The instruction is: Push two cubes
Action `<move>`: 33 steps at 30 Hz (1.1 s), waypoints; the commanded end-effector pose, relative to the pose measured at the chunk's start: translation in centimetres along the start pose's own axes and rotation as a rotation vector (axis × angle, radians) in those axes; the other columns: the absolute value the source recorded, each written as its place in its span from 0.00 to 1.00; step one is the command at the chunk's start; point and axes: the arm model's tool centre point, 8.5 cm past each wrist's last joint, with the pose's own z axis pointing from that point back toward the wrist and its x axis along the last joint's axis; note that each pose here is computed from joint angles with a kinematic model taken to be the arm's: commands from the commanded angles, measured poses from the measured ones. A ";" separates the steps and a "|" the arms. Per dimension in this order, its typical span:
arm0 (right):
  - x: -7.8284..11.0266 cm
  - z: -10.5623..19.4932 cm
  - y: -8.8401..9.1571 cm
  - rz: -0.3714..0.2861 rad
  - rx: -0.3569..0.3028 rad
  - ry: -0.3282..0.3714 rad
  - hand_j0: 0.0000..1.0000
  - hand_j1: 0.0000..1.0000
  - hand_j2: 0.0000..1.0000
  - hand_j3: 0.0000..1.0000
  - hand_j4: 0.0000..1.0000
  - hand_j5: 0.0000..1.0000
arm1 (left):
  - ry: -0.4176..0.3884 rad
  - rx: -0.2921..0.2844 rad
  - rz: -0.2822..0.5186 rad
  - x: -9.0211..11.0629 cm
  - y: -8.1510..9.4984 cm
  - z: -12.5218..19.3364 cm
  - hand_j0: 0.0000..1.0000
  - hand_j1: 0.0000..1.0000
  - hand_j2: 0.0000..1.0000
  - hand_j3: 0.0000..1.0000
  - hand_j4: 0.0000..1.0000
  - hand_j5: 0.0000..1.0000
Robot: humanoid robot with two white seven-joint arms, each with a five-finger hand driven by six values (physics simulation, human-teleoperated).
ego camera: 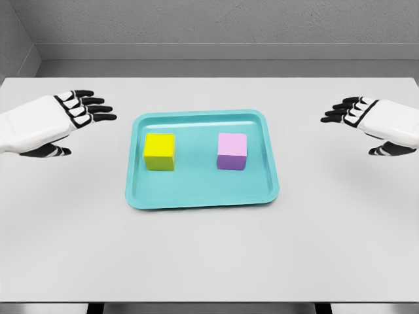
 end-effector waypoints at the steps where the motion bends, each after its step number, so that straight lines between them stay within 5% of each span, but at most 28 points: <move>1: 0.0 0.0 0.1 0.017 0.013 0.004 1.00 1.00 1.00 1.00 1.00 1.00 | 0.006 -0.029 -0.032 -0.1 -0.3 0.0 1.00 1.00 1.00 1.00 1.00 1.00; 7: 1.4 -0.5 -1.4 -0.021 -0.067 -0.052 1.00 1.00 1.00 1.00 1.00 1.00 | 0.011 -0.072 -0.071 0.0 -0.7 -0.2 1.00 1.00 1.00 1.00 1.00 1.00; 10: -0.1 -1.5 -0.9 0.124 0.191 0.009 1.00 1.00 1.00 1.00 1.00 1.00 | 0.013 -0.079 -0.081 -0.1 -0.8 -0.2 1.00 1.00 1.00 1.00 1.00 1.00; 13: -0.1 -3.3 -0.9 0.276 0.246 0.038 0.99 0.99 0.99 0.99 0.99 0.99 | 0.016 -0.096 -0.100 -0.1 -0.9 -0.3 1.00 1.00 1.00 1.00 1.00 1.00; 14: 0.2 -3.8 -0.3 0.277 0.264 0.024 0.96 0.96 0.96 0.96 0.96 0.96 | 0.018 -0.095 -0.105 -0.2 -0.8 -0.3 1.00 1.00 1.00 1.00 1.00 1.00; 16: 0.6 -5.7 -0.3 0.270 0.287 0.001 0.91 0.91 0.91 0.91 0.91 0.91 | 0.020 -0.102 -0.121 -0.2 -0.7 -0.3 1.00 1.00 1.00 1.00 1.00 1.00; 21: -2.3 -8.3 -0.8 0.191 0.296 0.054 0.87 0.87 0.87 0.87 0.87 0.87 | 0.023 -0.111 -0.192 0.1 -0.9 -1.4 0.79 0.79 0.79 0.79 0.79 0.79; 27: -1.5 -9.3 0.1 0.165 0.312 0.010 0.83 0.83 0.83 0.83 0.83 0.83 | 0.009 -0.136 -0.183 0.7 -2.2 -2.9 0.79 0.79 0.79 0.79 0.79 0.79; 29: -1.9 -7.5 -1.0 0.012 0.207 -0.016 0.86 0.86 0.86 0.86 0.86 0.86 | -0.009 -0.149 -0.189 1.0 -2.6 -3.6 0.79 0.79 0.79 0.79 0.79 0.79; 31: -2.1 -6.7 -1.9 -0.032 0.153 -0.022 0.86 0.86 0.86 0.86 0.86 0.86 | -0.018 -0.156 -0.192 1.0 -2.7 -4.0 0.79 0.79 0.79 0.79 0.79 0.79; 33: -1.9 -7.2 -1.2 -0.033 0.203 -0.030 0.85 0.85 0.85 0.85 0.85 0.85 | -0.032 -0.161 -0.195 1.1 -2.7 -4.5 0.79 0.79 0.79 0.79 0.79 0.79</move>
